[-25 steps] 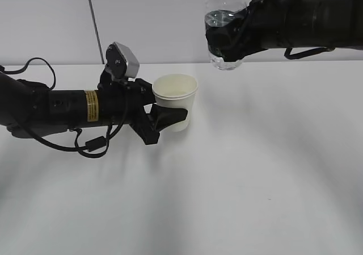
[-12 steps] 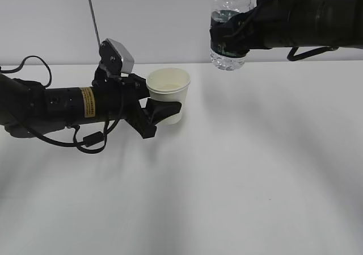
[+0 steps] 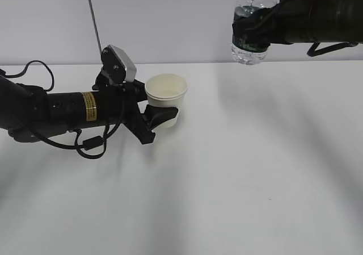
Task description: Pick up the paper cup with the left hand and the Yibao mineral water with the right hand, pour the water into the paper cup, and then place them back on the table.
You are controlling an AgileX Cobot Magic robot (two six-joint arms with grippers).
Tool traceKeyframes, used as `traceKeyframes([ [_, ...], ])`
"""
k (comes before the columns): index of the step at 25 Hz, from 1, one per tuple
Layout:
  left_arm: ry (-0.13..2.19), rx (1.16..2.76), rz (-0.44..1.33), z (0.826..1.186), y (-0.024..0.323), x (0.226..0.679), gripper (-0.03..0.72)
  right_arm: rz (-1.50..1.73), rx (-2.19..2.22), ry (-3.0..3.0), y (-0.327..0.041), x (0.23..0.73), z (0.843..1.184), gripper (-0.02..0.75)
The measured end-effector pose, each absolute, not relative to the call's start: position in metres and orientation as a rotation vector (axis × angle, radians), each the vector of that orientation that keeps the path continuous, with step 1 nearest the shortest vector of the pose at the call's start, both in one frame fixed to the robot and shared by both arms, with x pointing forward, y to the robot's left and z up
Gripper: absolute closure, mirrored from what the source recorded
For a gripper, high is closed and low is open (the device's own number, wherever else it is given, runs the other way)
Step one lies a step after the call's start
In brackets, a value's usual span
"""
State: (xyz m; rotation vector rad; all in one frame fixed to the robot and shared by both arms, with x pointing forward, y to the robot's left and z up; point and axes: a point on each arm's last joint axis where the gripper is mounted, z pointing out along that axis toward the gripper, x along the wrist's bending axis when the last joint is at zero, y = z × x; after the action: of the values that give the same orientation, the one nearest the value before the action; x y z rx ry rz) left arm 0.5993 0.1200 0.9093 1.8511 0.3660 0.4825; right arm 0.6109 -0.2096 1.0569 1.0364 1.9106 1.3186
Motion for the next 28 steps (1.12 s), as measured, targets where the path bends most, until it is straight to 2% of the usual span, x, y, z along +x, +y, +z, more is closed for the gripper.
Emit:
traceKeyframes([
  [10, 0.447, 1.802, 0.448, 0.881, 0.12, 0.603, 0.273, 1.31, 1.05, 1.899, -0.215, 0.612, 1.057, 0.35],
  [23, 0.472, 1.79, 0.453, 0.862, 0.121, 0.604, 0.273, 1.31, 1.05, 1.899, -0.215, 0.612, 1.057, 0.35],
  [28, 0.477, 1.782, 0.443, 0.858, 0.12, 0.604, 0.228, 1.308, 1.051, 1.898, -0.216, 0.612, 1.057, 0.35],
])
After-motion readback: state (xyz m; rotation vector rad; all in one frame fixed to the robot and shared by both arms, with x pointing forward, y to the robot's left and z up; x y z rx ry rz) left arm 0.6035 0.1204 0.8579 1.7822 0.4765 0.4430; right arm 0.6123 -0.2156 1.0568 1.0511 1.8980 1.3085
